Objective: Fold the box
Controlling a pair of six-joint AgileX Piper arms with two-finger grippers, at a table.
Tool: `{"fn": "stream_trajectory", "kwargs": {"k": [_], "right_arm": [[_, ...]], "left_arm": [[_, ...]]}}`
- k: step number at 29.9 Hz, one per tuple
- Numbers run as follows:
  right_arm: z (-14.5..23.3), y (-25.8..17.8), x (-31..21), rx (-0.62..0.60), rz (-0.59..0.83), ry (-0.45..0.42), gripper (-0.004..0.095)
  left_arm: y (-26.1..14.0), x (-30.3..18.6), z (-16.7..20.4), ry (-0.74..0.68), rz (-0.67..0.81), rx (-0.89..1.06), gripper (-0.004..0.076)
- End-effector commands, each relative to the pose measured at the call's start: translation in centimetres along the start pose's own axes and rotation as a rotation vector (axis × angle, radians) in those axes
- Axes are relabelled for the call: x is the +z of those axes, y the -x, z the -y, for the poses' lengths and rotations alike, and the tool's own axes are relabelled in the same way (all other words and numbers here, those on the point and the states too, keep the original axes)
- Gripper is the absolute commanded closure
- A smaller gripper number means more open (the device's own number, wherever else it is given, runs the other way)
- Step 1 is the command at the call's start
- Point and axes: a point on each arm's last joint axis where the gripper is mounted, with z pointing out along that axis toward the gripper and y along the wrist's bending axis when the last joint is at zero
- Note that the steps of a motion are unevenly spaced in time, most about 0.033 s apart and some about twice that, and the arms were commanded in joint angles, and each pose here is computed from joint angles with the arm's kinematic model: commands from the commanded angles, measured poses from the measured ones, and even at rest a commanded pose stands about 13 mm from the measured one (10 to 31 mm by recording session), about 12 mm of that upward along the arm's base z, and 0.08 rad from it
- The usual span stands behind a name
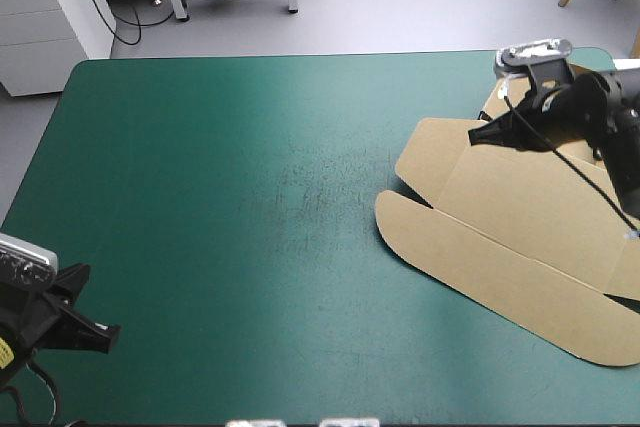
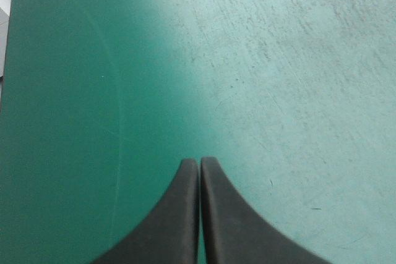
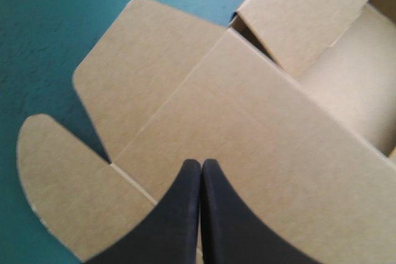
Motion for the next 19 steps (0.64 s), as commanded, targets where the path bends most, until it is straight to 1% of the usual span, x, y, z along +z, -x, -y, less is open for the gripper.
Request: {"fn": "stream_trajectory", "kwargs": {"k": [1,3,4,6,13,19], "right_arm": [[-0.9,-2.6,-2.0,-0.019,0.134,0.054,0.0926],[-1.3,-4.5,-1.5,-0.032,0.132,0.08,0.0926],[-1.4,-5.8,-1.2,-0.049,0.143,0.08,0.0926],[-1.6,-7.6,-1.0,-0.046,0.167,0.075,0.0926],[-1.9,-14.5,-1.2,-0.025,0.364,0.03,0.0927],[-2.1,-18.7,-1.8,0.017,0.505,0.012,0.0927]], "left_arm": [[-0.5,-0.1,0.2,-0.02,0.093,-0.012,0.0734],[-1.4,0.2,0.4,-0.024,0.113,-0.011,0.0734],[-1.8,0.3,0.4,-0.027,0.129,-0.01,0.0734],[-2.6,0.6,0.6,-0.033,0.158,-0.012,0.0734],[-4.4,1.7,1.2,-0.059,0.24,-0.035,0.0734],[-5.2,2.6,1.6,-0.068,0.269,-0.028,0.0734]]}}
